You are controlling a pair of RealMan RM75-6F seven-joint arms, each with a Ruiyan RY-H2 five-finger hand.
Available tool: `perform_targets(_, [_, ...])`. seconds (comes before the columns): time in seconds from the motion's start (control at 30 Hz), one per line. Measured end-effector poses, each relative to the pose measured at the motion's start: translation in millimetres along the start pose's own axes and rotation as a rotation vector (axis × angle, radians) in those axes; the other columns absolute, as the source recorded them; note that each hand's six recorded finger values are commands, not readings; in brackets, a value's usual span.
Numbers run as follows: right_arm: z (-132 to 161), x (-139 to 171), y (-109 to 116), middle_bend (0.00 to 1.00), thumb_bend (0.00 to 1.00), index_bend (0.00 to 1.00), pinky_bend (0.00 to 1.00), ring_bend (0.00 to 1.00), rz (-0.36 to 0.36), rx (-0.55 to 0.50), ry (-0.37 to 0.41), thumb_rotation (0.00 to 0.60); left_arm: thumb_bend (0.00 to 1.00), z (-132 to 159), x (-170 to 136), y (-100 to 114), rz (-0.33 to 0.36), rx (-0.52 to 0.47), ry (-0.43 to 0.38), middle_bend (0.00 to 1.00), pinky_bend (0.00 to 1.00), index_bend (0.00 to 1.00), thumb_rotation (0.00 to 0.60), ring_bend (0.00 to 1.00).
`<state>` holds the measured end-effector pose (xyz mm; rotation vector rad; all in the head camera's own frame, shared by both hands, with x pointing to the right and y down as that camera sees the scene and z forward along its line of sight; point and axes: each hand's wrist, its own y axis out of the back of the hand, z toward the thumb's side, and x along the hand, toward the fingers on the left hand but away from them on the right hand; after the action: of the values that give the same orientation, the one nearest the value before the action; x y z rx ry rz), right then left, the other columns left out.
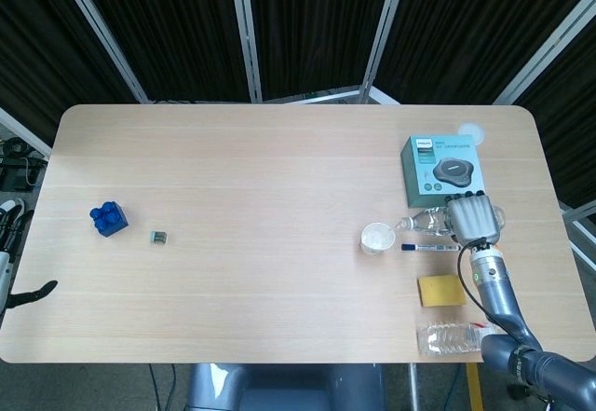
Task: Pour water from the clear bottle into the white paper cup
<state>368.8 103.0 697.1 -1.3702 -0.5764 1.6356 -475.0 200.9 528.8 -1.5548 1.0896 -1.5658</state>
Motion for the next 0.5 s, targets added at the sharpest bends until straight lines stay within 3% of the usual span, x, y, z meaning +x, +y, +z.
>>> perform_targets(0.2, [3,5,6,0.59,0.53,0.5,0.5,0.52,0.001,-0.137,0.024,0.6,0.0,1,0,-1,-0.005,0.001,-0.001,0.0,0.0,0.0,0.6,0.0])
perform_targets(0.5, [7,11,26,0.59,0.54,0.5,0.5,0.52,0.025,-0.473,0.061,0.6,0.0,0,-1,0,-0.004,-0.003,0.0,0.0,0.0,0.0,0.6,0.0])
